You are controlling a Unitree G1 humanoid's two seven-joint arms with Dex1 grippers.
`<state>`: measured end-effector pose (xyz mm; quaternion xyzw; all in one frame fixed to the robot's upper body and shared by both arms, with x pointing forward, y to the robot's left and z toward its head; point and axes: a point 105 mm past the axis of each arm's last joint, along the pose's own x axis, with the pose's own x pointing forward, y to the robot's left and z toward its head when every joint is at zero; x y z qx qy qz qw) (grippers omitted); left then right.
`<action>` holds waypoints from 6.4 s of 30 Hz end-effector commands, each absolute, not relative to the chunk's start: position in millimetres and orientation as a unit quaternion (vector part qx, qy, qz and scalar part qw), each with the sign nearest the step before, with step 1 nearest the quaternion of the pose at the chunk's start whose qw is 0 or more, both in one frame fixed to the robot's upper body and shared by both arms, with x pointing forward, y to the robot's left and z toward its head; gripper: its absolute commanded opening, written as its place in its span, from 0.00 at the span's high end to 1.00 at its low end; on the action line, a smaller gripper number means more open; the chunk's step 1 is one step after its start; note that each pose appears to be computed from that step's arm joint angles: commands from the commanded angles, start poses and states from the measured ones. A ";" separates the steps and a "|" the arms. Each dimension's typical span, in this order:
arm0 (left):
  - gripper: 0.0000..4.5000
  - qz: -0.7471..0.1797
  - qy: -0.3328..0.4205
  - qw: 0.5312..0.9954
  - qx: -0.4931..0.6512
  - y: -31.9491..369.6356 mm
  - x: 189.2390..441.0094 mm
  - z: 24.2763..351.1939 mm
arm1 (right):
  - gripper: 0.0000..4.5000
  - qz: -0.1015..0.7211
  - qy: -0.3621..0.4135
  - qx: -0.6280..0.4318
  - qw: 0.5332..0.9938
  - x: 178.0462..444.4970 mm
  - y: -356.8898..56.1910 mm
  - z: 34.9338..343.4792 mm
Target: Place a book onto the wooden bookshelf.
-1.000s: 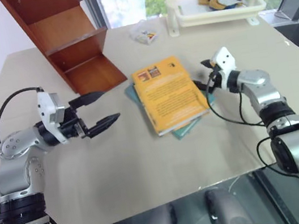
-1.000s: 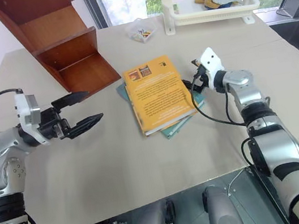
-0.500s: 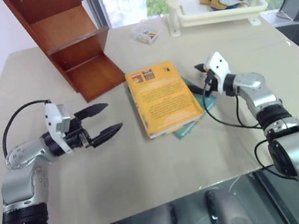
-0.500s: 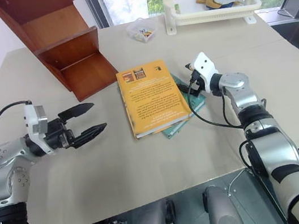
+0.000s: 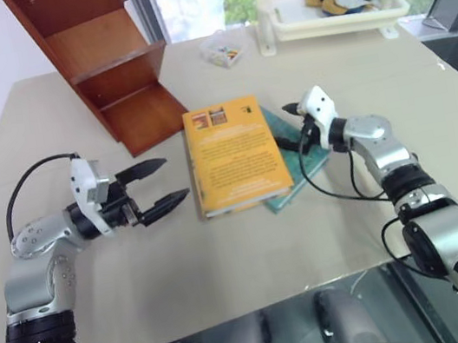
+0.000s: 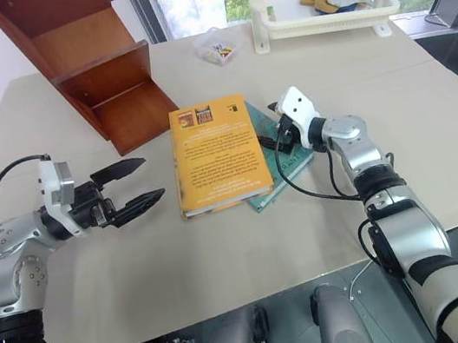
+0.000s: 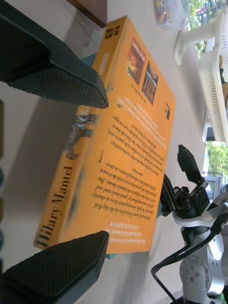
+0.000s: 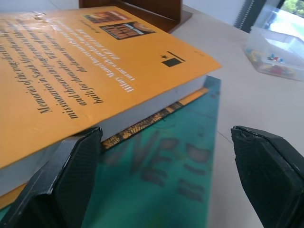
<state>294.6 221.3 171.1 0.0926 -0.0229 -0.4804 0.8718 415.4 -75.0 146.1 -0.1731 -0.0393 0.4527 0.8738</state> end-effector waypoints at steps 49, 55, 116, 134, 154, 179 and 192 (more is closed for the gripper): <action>0.01 -0.468 0.308 0.652 -0.511 147.4 358.1 117.8 | 0.01 0.507 0.022 -0.093 0.857 199.4 -203.5 194.0; 0.32 -0.464 0.307 0.660 -0.505 147.7 360.8 118.0 | 0.00 0.520 -0.022 -0.079 0.850 198.1 -200.3 206.5; 0.89 -0.209 -0.169 0.694 0.668 107.2 419.0 386.1 | 0.00 0.537 -0.077 -0.044 0.839 255.6 -216.8 210.9; 0.89 -0.163 -0.187 0.695 0.675 97.7 431.2 415.8 | 0.00 0.516 -0.159 -0.015 0.841 276.2 -228.7 243.5; 0.89 -0.104 -0.048 0.677 0.727 154.8 437.5 397.3 | 0.00 0.507 -0.158 -0.023 0.847 273.1 -234.9 244.9; 0.89 0.002 0.078 0.728 0.681 187.7 423.9 379.3 | 0.00 0.551 -0.154 -0.021 0.820 296.5 -223.7 251.8; 0.07 0.010 0.101 0.735 0.671 201.1 425.5 378.2 | 0.00 0.535 -0.172 -0.011 0.827 290.5 -227.9 251.8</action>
